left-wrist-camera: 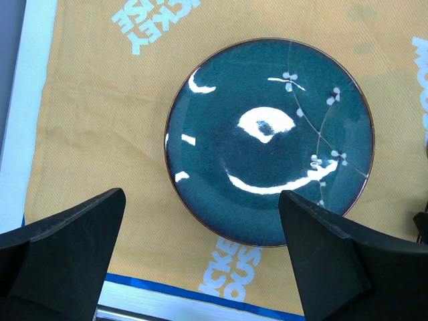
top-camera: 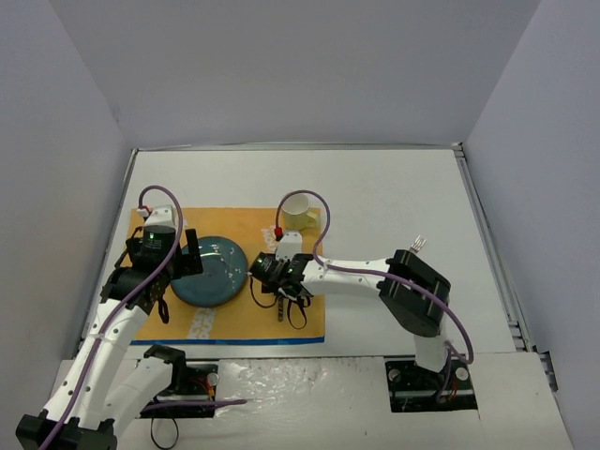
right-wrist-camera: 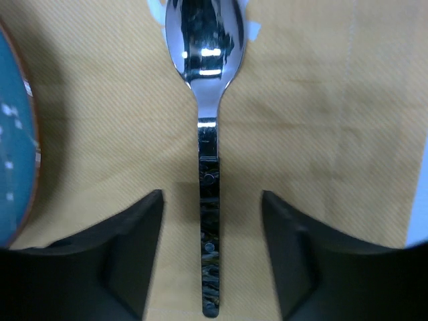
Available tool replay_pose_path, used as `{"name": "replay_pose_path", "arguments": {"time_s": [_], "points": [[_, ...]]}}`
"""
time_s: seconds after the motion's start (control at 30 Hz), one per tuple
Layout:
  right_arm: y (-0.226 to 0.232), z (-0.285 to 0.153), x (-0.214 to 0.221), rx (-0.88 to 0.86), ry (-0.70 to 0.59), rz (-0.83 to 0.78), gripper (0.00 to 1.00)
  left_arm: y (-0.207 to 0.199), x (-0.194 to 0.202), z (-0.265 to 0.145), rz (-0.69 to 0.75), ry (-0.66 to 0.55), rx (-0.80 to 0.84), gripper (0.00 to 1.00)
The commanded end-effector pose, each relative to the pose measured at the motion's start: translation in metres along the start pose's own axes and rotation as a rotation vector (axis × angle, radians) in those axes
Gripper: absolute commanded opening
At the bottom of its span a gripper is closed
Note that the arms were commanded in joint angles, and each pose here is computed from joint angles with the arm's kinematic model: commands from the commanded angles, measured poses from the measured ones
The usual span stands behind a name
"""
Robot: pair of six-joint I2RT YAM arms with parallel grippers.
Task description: Set the dinner table for one person
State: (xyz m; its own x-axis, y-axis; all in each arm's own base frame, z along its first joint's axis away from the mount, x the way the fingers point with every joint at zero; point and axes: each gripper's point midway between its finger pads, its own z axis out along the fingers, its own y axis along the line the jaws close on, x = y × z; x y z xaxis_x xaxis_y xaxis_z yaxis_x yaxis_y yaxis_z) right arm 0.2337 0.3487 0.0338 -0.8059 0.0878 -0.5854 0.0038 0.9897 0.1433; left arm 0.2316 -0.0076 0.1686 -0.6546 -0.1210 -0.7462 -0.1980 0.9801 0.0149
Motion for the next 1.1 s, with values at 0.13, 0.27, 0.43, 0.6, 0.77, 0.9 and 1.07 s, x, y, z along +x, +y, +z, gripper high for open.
{"name": "replay_pose_path", "arguments": {"time_s": [0.13,0.27,0.43,0.6,0.77,0.9,1.07], "points": [[-0.09,-0.045,-0.093,0.098,-0.191,0.156,0.7,-0.005,-0.021,-0.007,-0.024,-0.072,0.018,0.97],[-0.159,-0.057,-0.126,0.167,-0.234,0.225,0.74,-0.009,-0.02,-0.007,-0.017,-0.069,0.036,0.97],[-0.267,-0.075,-0.164,0.276,-0.283,0.297,0.77,-0.015,-0.019,-0.004,-0.004,-0.054,0.056,0.97],[-0.333,-0.074,-0.178,0.26,-0.292,0.354,0.77,-0.02,-0.018,-0.001,0.009,-0.042,0.077,0.97],[-0.376,-0.046,-0.178,0.154,-0.276,0.442,0.75,-0.025,-0.016,0.002,0.028,-0.027,0.104,0.97],[-0.384,-0.017,-0.179,0.061,-0.293,0.466,0.68,-0.028,-0.017,0.002,0.038,-0.029,0.118,0.97],[-0.381,0.013,-0.17,-0.02,-0.223,0.412,0.68,-0.03,-0.017,0.003,0.046,-0.025,0.127,0.97]]}}
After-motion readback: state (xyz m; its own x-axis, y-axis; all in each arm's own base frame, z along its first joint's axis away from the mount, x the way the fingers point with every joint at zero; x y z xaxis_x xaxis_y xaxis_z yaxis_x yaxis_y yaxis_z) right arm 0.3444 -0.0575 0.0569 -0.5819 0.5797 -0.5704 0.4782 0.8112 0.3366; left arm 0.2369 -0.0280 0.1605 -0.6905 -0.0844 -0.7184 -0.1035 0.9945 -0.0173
